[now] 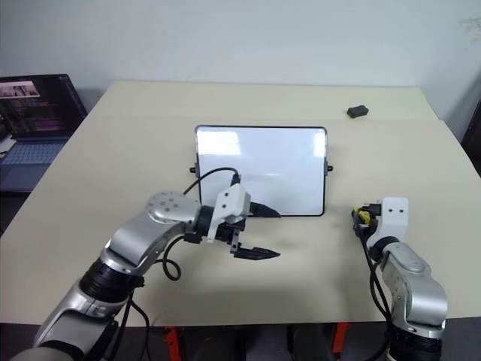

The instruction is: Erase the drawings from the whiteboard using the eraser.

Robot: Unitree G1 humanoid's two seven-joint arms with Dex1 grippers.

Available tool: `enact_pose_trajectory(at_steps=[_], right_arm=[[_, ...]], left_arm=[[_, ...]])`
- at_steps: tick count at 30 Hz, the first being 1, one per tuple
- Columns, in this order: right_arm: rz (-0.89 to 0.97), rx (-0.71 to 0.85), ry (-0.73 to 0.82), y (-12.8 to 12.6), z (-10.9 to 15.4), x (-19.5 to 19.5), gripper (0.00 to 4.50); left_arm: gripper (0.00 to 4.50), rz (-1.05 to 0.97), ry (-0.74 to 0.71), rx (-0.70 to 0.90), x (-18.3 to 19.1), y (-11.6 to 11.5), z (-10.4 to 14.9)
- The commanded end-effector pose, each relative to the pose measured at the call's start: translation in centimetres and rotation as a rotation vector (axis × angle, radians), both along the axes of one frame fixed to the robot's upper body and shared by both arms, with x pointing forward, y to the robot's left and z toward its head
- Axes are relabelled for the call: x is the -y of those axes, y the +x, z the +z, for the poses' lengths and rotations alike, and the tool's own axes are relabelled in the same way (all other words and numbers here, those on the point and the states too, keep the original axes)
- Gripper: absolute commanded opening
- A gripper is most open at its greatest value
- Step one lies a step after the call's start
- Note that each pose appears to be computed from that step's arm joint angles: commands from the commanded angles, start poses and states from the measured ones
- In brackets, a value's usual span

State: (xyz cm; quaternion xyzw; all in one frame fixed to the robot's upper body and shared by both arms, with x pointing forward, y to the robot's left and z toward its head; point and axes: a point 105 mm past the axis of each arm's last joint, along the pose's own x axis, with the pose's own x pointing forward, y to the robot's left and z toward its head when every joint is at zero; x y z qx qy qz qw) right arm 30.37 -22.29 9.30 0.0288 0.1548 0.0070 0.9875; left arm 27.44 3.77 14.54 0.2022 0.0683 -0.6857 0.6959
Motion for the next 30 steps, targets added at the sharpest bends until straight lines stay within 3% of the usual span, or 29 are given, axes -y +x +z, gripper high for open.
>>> enact_pose_trajectory(at_steps=[1, 6, 15, 20, 27, 30], right_arm=[[0.009, 0.045, 0.000, 0.4, 0.9, -0.1, 2.75], [0.019, 0.080, 0.019, 0.8, 1.5, -0.5, 4.48], [0.079, 0.284, 0.047, 0.6, 5.7, -1.7, 4.48], [0.036, 0.421, 0.018, 0.3, 7.4, -1.3, 4.48], [-0.118, 0.518, -0.042, -0.4, 6.1, 4.2, 4.48], [-0.218, 0.498, -0.083, -1.1, 3.8, 8.2, 4.48]], left_arm=[[4.50, -0.009, -0.023, 0.040, 0.3, -0.4, 0.9], [4.50, 0.015, -0.025, 0.038, 0.0, -0.3, 0.7], [4.50, 0.291, -0.170, 0.033, -3.0, 1.7, 2.0], [4.50, 0.683, -0.372, 0.081, -8.4, 3.5, 4.2], [4.50, 1.125, -0.444, 0.227, -14.8, 3.2, 3.9], [4.50, 1.394, -0.448, 0.260, -18.8, 2.3, 1.4]])
